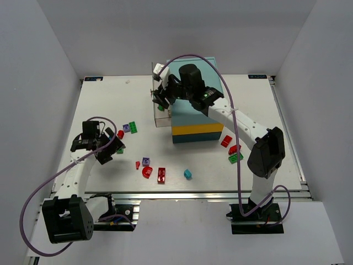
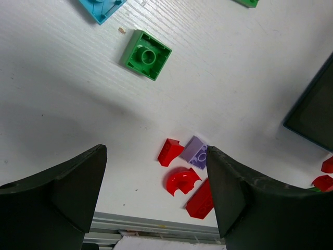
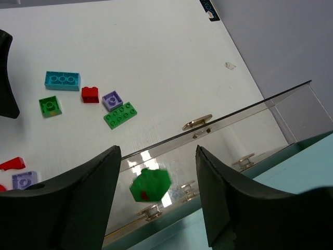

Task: Sort the legos into containers by color

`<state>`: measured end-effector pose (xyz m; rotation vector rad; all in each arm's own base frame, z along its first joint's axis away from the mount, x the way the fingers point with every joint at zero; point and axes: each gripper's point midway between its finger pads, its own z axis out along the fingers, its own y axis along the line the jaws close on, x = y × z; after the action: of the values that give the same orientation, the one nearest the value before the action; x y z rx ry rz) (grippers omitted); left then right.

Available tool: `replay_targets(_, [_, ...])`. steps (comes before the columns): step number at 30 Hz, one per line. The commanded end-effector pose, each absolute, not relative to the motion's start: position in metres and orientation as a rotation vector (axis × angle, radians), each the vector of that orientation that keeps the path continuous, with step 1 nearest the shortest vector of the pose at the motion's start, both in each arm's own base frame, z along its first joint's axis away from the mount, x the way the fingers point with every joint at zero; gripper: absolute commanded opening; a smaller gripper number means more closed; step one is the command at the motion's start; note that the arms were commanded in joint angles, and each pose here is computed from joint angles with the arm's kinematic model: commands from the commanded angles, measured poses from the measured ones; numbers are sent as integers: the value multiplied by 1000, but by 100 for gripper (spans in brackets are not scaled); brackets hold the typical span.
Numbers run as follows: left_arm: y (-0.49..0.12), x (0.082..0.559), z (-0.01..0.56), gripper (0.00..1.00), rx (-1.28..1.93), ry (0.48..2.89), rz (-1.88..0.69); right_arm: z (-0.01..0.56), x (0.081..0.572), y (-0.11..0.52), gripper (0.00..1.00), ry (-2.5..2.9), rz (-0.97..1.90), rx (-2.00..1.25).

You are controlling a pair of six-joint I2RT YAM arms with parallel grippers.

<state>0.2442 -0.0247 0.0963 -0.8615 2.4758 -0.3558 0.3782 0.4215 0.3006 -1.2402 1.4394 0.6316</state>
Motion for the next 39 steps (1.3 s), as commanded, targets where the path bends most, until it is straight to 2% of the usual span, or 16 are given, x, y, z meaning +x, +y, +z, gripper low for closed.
replay_targets(1, [-19, 260, 108, 87, -830, 2429, -330, 314, 377, 416, 66, 1414, 623, -1222])
replay_targets(5, [-15, 264, 100, 87, -848, 2440, -300, 322, 372, 412, 64, 1407, 639, -1205])
replay_targets(8, [-14, 268, 94, 86, -868, 2445, -293, 337, 362, 405, 56, 1378, 672, -1190])
replay_targets(9, [-14, 270, 93, 86, -882, 2442, -293, 346, 352, 399, 45, 1342, 703, -1187])
replay_targets(11, [-11, 273, 89, 86, -908, 2447, -274, 356, 340, 391, 32, 1282, 726, -1180])
replay_targets(12, [-10, 275, 87, 85, -929, 2442, -268, 391, 327, 378, 23, 1145, 726, -1161])
replay_targets(13, [-9, 276, 86, 85, -940, 2443, -263, 367, 318, 372, 18, 1155, 737, -1185])
replay_targets(15, [-8, 278, 77, 84, -994, 2457, -229, 384, 298, 352, 13, 1061, 722, -1179])
replay_targets(17, [-1, 282, 71, 84, -1031, 2453, -180, 367, 291, 339, 18, 1057, 700, -1190])
replay_targets(19, [-1, 289, 62, 83, -1052, 2462, -177, 360, 280, 322, 37, 1070, 689, -1197])
replay_targets(21, [-2, 299, 55, 82, -1057, 2475, -185, 361, 267, 310, 49, 1063, 689, -1204])
replay_targets(22, [-2, 302, 52, 81, -1060, 2482, -182, 355, 264, 304, 51, 1079, 685, -1211])
replay_targets(28, [-2, 319, 37, 77, -1059, 2538, -174, 339, 244, 279, 55, 1113, 653, -1203])
replay_targets(33, [-1, 322, 33, 61, -1049, 2560, -164, 326, 240, 263, 55, 1163, 621, -1178])
replay_targets(38, [-7, 319, 31, 52, -1041, 2579, -205, 312, 235, 256, 55, 1196, 622, -1171])
replay_targets(39, [-8, 318, 32, 47, -1035, 2581, -213, 310, 234, 253, 55, 1201, 619, -1169])
